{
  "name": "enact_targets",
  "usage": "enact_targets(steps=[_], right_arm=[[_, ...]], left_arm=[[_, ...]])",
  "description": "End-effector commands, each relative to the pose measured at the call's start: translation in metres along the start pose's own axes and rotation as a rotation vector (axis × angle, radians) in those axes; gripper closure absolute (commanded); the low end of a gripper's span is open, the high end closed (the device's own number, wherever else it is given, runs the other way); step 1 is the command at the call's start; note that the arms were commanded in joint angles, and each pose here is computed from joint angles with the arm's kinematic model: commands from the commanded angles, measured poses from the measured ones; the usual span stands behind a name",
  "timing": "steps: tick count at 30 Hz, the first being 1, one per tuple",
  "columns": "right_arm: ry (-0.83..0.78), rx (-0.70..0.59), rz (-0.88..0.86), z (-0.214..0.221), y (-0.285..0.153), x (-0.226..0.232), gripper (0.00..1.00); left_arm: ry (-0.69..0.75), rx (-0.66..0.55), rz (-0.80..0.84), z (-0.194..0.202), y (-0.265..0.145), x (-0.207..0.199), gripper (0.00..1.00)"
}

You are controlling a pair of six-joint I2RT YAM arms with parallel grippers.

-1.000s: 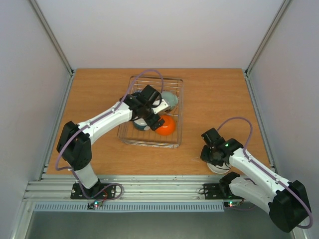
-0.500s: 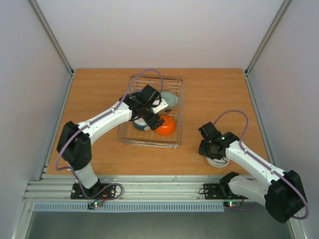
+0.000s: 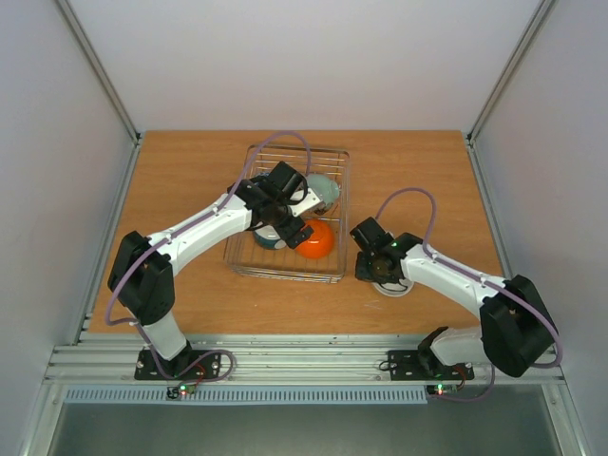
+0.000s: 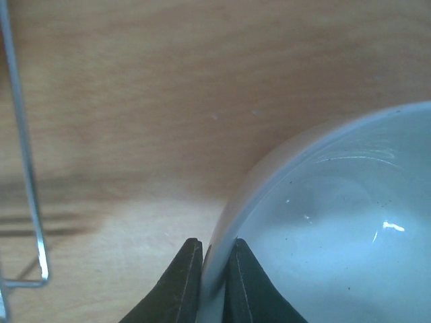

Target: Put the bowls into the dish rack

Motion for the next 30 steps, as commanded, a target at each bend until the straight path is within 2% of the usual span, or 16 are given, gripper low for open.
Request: enact_targets(steps=[1, 5, 8, 10, 14, 18, 23, 30], right_arm=[[-0.037, -0.052, -0.122, -0.017, -0.001, 0.038, 0.91], [-0.079, -0.069, -0.155, -0.02, -0.008, 0.044, 0.77], [-0.103, -0.128, -0.173, -0.028, -0.027, 0.042, 0.65], [-0.118, -0.163, -0.192, -0.033, -0.04, 0.043, 0.62], [-0.111, -0.253, -0.199, -0.043, -0.072, 0.033, 0.59], [-0.043, -0.318, -0.079, -0.052, -0.094, -0.007, 0.56], [0.055, -0.256, 0.012, -0.043, -0.073, -0.053, 0.56], [0.119, -0.22, 0.024, -0.036, -0.058, -0.064, 0.57]], left_arm=[[-0.012, -0.025, -0.021, -0.005, -0.005, 0.006, 0.01], [-0.014, -0.027, -0.02, -0.005, -0.005, 0.007, 0.01], [-0.015, -0.027, -0.016, -0.005, -0.004, 0.007, 0.01], [-0.012, -0.024, -0.013, -0.004, -0.003, 0.006, 0.01], [-0.018, -0.027, -0.016, -0.005, -0.005, 0.007, 0.01], [-0.02, -0.04, -0.019, -0.006, -0.01, 0.007, 0.01], [-0.024, -0.041, -0.007, -0.006, -0.01, 0.005, 0.01], [-0.024, -0.037, -0.002, -0.004, -0.01, 0.004, 0.01]])
Point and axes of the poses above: each gripper's point midway between its finger pads, its own y axis out along the fingers, its own x axis along the line the jaws close on, z = x × y, the point moved 2 cm from there along -y, back along the fingers, and after that the axes turned 12 degrees about y, right-handed, at the moved point
